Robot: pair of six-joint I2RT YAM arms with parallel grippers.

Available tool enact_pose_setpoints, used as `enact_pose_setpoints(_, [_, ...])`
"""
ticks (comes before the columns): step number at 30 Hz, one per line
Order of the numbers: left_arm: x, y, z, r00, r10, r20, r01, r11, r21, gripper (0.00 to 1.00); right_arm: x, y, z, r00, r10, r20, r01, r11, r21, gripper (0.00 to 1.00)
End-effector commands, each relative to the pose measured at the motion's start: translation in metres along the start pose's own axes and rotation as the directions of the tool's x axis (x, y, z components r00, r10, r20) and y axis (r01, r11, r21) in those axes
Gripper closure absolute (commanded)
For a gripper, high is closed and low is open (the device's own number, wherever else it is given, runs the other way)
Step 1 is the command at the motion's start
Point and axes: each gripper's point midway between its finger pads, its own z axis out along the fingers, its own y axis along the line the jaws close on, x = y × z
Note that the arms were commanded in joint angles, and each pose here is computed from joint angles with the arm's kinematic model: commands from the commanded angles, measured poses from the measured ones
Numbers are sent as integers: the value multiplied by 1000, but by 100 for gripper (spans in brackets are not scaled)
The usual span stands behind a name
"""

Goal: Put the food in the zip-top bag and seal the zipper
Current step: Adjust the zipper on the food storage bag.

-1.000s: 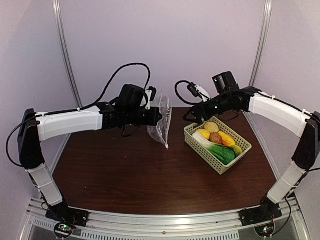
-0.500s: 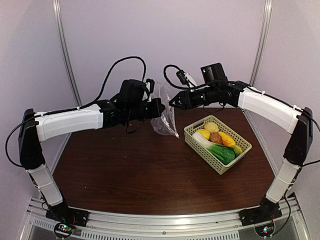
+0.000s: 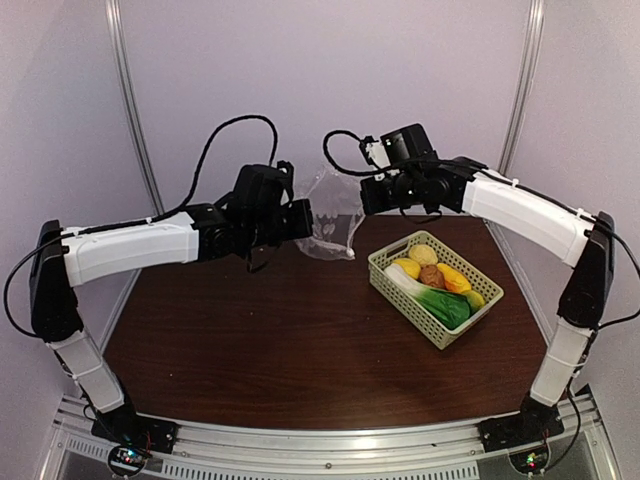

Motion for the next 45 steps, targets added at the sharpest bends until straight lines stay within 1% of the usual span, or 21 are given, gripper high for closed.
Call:
enact_pose_setpoints(1, [-22, 7, -18, 994, -24, 108, 26, 999, -24, 100, -18, -29, -36, 996, -30, 82, 8, 965, 261, 100])
enact_pose_setpoints(5, [-14, -12, -8, 997, -17, 73, 11, 997, 75, 100, -11, 15, -35, 992, -108, 72, 91, 973, 212, 100])
enact_pose_setpoints(7, [-12, -17, -6, 998, -6, 65, 0, 996, 90, 100, -7, 29, -33, 990, -124, 60, 110, 975, 195, 100])
enact_pose_setpoints(8, [-13, -17, -7, 998, -3, 69, -3, 996, 88, 100, -7, 36, -31, 991, -124, 57, 113, 980, 163, 100])
enact_pose_setpoints(9, [-15, -17, -8, 997, -3, 76, -3, 996, 84, 100, -6, 44, -29, 991, -126, 52, 119, 985, 122, 97])
enact_pose_setpoints(11, [-18, -17, -12, 996, 1, 86, -8, 997, 82, 100, -10, 50, -28, 991, -119, 57, 113, 989, 92, 87])
enact_pose_setpoints(15, [-23, -14, -21, 995, 3, 104, -11, 997, 74, 100, -12, 63, -23, 992, -118, 51, 117, 993, 23, 78])
enact_pose_setpoints(18, [-23, -13, -24, 995, 6, 103, -14, 997, 76, 100, -7, 76, -16, 993, -117, 32, 118, 992, -43, 76])
enact_pose_setpoints(22, [-23, -12, -27, 995, 8, 104, -16, 997, 77, 100, 2, 79, -2, 993, -122, 0, 121, 990, -65, 76])
enact_pose_setpoints(24, [-22, -11, -28, 994, 10, 105, -18, 997, 74, 100, 4, 83, 4, 993, -118, -15, 116, 988, -103, 72])
enact_pose_setpoints(26, [-22, -10, -30, 994, 11, 106, -19, 997, 73, 100, 6, 92, 6, 992, -124, -26, 118, 978, -170, 68])
enact_pose_setpoints(28, [-23, -10, -31, 994, 13, 107, -21, 997, 74, 100, 6, 97, 6, 991, -135, -24, 127, 971, -201, 66])
enact_pose_setpoints(29, [-22, -10, -32, 994, 14, 106, -22, 997, 76, 100, 6, 94, 7, 991, -129, -24, 122, 975, -184, 68])
enact_pose_setpoints(31, [-22, -10, -32, 994, 13, 105, -21, 997, 78, 100, 4, 85, 11, 993, -115, -21, 111, 985, -130, 83])
enact_pose_setpoints(34, [-22, -11, -33, 995, 15, 102, -24, 996, 83, 100, 2, 64, 19, 995, -96, -18, 96, 995, -9, 100])
enact_pose_setpoints(35, [-22, -11, -33, 995, 16, 102, -25, 996, 83, 100, 0, 54, 21, 995, -96, -17, 97, 994, 49, 100])
enact_pose_setpoints(36, [-20, -8, -32, 995, 20, 98, -27, 997, 67, 100, -2, 39, 21, 996, -94, -12, 94, 986, 137, 100])
enact_pose_setpoints(38, [-19, 3, -33, 996, 19, 92, -20, 1000, 13, 100, -12, 10, 14, 996, -84, 21, 73, 947, 313, 100])
enact_pose_setpoints(39, [-19, 6, -34, 996, 17, 90, -17, 1000, -5, 100, -15, -1, 10, 996, -86, 34, 67, 923, 379, 100])
enact_pose_setpoints(41, [-18, 13, -35, 995, 15, 94, -12, 999, -35, 100, -16, -9, 7, 995, -93, 34, 70, 903, 425, 100])
enact_pose_setpoints(45, [-19, 20, -38, 995, 12, 95, -5, 997, -78, 100, -2, -13, 12, 996, -85, 4, 75, 898, 433, 100])
